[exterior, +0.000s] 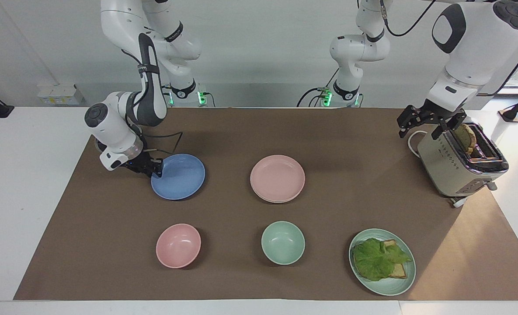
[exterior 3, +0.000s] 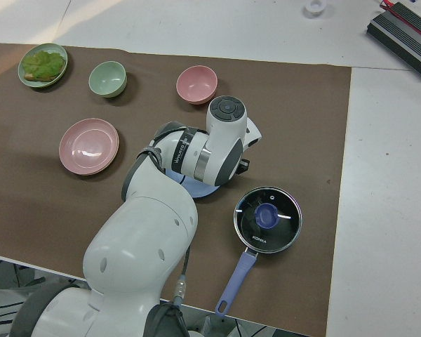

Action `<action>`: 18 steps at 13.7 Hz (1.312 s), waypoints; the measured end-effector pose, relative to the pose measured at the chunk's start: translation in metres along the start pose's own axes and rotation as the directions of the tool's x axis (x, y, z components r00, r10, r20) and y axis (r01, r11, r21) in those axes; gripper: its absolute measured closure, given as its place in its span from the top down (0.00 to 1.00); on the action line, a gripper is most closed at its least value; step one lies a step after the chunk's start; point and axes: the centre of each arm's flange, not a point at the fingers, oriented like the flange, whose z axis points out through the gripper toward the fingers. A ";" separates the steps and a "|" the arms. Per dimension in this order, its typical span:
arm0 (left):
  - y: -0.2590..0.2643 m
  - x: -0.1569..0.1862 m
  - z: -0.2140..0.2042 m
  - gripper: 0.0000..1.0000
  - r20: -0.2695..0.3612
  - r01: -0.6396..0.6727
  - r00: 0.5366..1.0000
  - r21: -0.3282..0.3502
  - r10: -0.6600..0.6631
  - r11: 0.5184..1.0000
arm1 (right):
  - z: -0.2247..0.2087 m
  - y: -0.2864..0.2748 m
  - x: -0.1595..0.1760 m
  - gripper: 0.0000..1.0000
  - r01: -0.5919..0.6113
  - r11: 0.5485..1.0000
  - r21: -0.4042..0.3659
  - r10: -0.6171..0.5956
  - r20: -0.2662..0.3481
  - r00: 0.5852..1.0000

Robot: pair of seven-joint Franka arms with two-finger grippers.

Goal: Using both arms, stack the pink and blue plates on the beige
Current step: 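Release the pink plate while the right gripper reaches the blue plate, then grasp the blue plate rim with the right gripper and lift it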

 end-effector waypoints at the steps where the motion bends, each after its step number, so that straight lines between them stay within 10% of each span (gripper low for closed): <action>1: -0.001 0.000 0.000 1.00 0.000 0.001 1.000 0.000 -0.001 1.000 | 0.000 0.000 0.000 0.18 0.000 1.000 0.000 0.000 0.000 1.000; 3: -0.001 0.000 0.000 1.00 0.000 0.001 1.000 0.000 -0.001 1.000 | -0.002 0.000 0.000 0.04 -0.003 1.000 0.004 0.003 -0.001 1.000; 9: -0.001 0.000 0.000 1.00 0.000 0.001 1.000 0.000 -0.001 1.000 | -0.052 -0.020 0.019 0.04 0.012 1.000 0.012 -0.012 -0.036 0.999; 13: -0.001 0.000 0.000 1.00 0.000 0.001 1.000 0.000 -0.001 1.000 | -0.113 -0.120 0.031 0.04 -0.042 0.999 0.030 0.045 -0.082 0.996; 18: -0.001 0.000 0.000 1.00 0.000 0.001 1.000 0.000 -0.001 1.000 | -0.090 -0.258 0.014 0.04 -0.141 0.987 0.073 0.148 -0.115 0.982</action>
